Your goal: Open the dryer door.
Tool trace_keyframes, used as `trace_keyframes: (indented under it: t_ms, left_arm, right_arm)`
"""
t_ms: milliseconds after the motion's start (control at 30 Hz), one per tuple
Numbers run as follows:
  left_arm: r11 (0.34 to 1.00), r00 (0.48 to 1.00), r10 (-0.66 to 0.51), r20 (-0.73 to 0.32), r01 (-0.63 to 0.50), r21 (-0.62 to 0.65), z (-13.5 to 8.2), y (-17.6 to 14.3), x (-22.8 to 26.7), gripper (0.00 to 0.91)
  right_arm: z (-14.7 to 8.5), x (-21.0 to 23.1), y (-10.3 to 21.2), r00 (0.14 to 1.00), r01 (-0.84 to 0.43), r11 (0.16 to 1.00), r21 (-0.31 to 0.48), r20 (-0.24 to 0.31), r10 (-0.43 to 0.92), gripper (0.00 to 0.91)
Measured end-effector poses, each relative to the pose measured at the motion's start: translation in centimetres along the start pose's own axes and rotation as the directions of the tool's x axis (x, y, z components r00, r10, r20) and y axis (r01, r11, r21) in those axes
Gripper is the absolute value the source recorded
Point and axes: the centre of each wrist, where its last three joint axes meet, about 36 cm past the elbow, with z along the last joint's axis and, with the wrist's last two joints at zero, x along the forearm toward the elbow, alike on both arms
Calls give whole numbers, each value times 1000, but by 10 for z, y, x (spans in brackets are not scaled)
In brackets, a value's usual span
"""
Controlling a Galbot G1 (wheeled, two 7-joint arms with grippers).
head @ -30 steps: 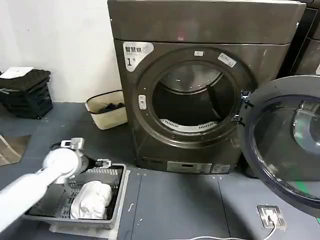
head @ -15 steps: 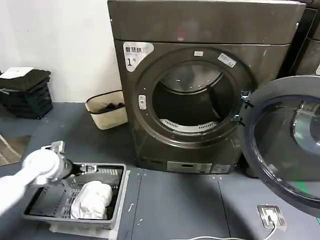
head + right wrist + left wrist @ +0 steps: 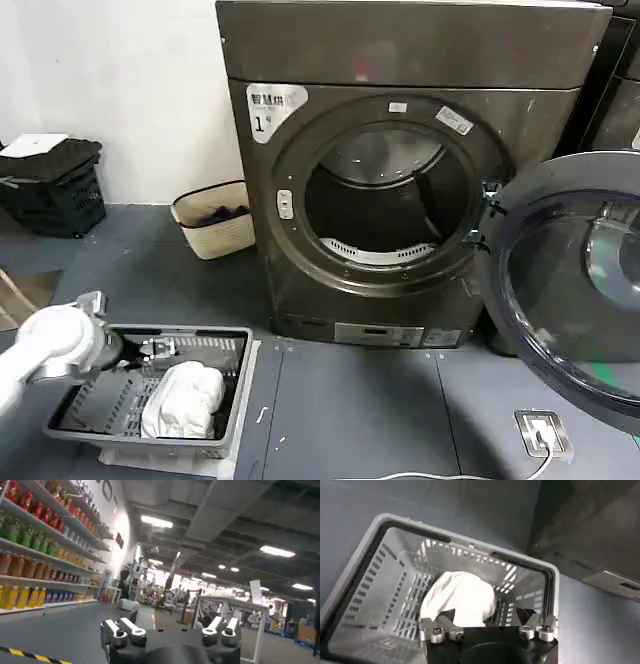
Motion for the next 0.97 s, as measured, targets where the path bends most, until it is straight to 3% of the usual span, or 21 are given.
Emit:
trace_keyframes:
  t_ms: [967]
  left_arm:
    - [998, 999, 9, -50, -6, 55, 3, 8, -13, 907]
  right_arm:
    - [4, 5, 2, 1000, 16, 1000, 8, 6, -16, 907]
